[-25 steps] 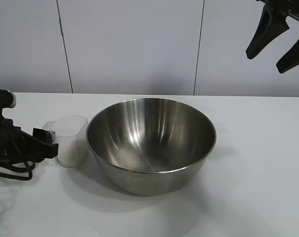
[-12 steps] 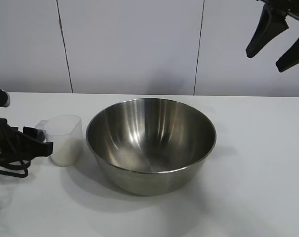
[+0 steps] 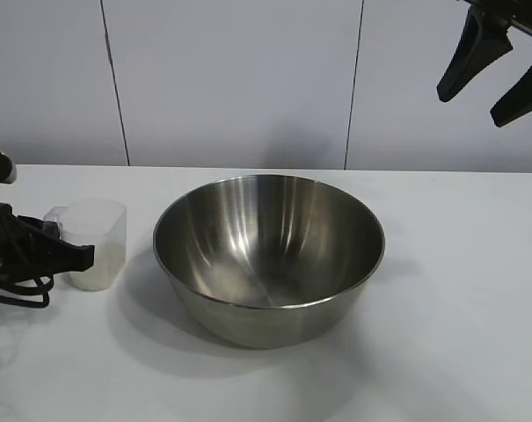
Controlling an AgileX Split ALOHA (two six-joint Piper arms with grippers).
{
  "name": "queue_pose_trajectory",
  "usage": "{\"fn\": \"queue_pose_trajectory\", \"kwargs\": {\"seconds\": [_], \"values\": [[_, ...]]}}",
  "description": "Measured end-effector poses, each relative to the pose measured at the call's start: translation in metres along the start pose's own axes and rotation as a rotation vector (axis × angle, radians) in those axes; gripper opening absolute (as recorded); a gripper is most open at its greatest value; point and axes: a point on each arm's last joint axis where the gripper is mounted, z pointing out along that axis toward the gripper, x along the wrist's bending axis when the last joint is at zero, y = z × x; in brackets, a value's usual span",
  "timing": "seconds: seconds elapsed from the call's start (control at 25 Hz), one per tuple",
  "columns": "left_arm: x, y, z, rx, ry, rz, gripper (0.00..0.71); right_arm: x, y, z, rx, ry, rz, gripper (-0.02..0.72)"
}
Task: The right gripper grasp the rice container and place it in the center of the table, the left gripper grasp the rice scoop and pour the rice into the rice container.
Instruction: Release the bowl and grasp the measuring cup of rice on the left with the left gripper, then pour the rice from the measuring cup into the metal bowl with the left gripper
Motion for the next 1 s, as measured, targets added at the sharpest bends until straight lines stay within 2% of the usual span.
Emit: {"fn": "queue_pose_trajectory", "kwargs": {"seconds": [0.16,0.28,0.52,0.6,0.68,0.76,0.92,1.0], "values": [[0.002,0.024,-0.006,-0.073,0.001,-0.004,0.009,0.0,0.0,0.0,0.0,0.0,0.0,0.422],[0.002,0.041,-0.013,-0.07,-0.019,0.015,0.009,0.0,0.0,0.0,-0.001,0.0,0.0,0.422],[-0.007,0.081,-0.036,-0.006,-0.164,0.117,0.009,0.0,0.0,0.0,-0.001,0.0,0.0,0.422],[-0.013,0.099,-0.043,0.0,-0.202,0.109,0.009,0.0,0.0,0.0,-0.001,0.0,0.0,0.422],[-0.024,0.115,-0.048,-0.013,-0.247,0.118,0.009,0.0,0.0,0.0,-0.001,0.0,0.0,0.422],[-0.042,0.127,-0.051,-0.017,-0.316,0.154,0.009,0.0,0.0,0.0,-0.001,0.0,0.0,0.422],[-0.08,0.134,-0.056,-0.005,-0.452,0.269,0.009,0.0,0.0,0.0,-0.001,0.0,0.0,0.422],[-0.093,0.134,-0.055,-0.022,-0.499,0.337,0.009,0.0,0.0,0.0,-0.001,0.0,0.0,0.422]]}}
